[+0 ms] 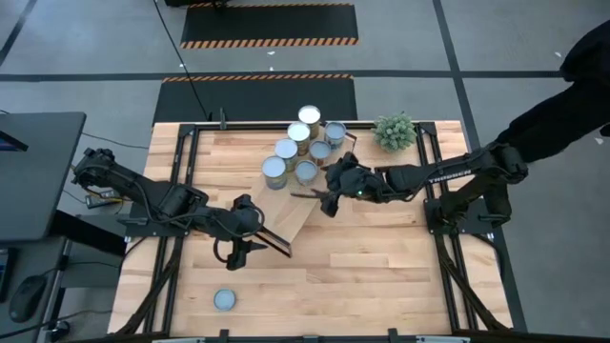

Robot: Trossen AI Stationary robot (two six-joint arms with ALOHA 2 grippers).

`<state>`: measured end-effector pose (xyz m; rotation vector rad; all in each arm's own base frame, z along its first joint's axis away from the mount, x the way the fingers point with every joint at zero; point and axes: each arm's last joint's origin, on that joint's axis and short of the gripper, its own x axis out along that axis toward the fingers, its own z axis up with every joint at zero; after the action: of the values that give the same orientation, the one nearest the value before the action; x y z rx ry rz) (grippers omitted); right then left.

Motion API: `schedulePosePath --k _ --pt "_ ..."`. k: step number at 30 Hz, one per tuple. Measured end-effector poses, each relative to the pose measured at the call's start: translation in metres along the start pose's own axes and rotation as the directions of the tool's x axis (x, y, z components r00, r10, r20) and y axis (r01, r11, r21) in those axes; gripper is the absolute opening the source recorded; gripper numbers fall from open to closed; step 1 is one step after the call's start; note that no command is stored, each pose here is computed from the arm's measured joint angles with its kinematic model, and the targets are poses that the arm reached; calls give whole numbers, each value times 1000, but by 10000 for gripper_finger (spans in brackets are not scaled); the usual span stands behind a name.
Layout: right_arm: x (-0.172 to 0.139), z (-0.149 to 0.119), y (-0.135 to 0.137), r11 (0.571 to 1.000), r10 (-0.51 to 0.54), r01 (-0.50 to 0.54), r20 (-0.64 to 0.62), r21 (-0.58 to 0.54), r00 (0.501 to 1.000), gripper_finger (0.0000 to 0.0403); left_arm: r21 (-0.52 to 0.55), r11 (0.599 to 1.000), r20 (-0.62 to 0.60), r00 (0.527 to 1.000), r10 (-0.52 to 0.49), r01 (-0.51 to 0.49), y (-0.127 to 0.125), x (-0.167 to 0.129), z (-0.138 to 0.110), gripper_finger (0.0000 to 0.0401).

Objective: Pick and place cans onto a shelf
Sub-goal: Put the canned peas on the shelf

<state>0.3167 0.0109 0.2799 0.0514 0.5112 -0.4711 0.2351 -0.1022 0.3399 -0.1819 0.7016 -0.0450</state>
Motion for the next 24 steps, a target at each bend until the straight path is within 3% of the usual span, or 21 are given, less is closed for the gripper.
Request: schedulePosePath --k 4,9,16,24 --pt "-5 6 12 993 115 -114 61 -23 991 344 1 1000 0 1000 0 0 0 0 0 205" --pt "4 -1 21 966 255 -253 23 -61 967 344 2 1000 -1 1000 0 0 0 0 0 205" --pt "26 1 34 962 258 -259 -16 -89 966 344 10 1000 -6 1000 3 -3 0 0 0 205" --pt "32 6 34 986 113 -124 -107 -107 988 332 10 1000 -8 1000 4 -4 1 0 -1 205"
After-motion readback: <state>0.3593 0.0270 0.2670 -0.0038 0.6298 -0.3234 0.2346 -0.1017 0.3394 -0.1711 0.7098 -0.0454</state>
